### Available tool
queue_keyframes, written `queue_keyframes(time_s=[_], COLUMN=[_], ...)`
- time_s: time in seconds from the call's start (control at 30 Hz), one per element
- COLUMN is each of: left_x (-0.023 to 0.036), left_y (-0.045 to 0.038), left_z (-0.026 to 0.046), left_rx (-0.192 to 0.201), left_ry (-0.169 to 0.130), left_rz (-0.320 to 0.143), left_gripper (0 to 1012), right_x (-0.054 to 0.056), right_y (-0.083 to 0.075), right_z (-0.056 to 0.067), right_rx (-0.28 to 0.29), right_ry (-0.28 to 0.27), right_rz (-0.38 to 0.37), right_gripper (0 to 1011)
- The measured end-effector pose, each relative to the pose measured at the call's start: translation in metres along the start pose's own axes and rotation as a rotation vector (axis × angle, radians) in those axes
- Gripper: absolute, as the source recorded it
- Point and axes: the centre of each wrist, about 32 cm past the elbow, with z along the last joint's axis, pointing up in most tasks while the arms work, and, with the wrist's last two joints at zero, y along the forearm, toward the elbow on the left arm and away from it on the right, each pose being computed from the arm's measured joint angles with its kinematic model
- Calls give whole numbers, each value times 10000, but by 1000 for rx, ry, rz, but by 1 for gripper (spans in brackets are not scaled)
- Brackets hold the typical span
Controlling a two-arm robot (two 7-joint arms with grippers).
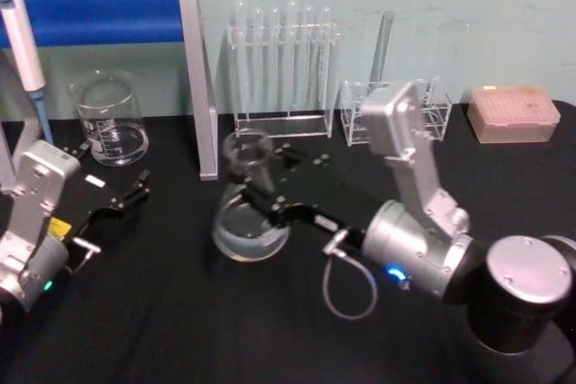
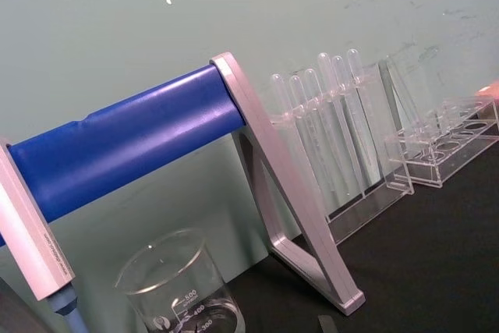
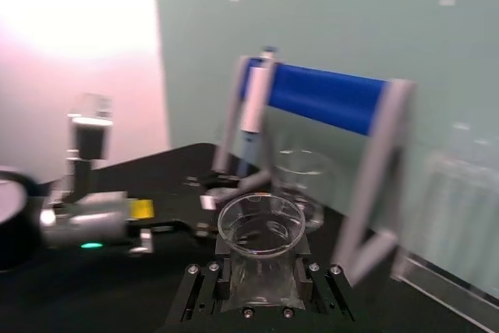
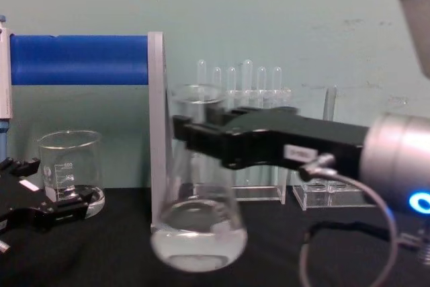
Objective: Grasp the erlenmeyer flask with one hand, shake it three times, then place it back.
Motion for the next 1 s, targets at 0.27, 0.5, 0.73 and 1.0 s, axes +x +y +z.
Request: queue_keyframes(time_s=[0.27,0.5,0.73,1.0], left_x=[0,0,0,0], left_y=[0,0,0,0], left_z=[0,0,0,0], left_rx=[0,0,0,0], left_ry=[0,0,0,0], left_rz=[0,0,0,0], left_gripper=[1001,1001,1001,1001], right_x=[114,175,177,196], right_y=[-391,-811,-1006,-892], right_z=[-15,-33,-35,-25], right_rx=[3,-6,-7,4], right_ry=[6,9,13,17], right_rz=[-249,-482,-580,-509], right_gripper=[451,451,450,451])
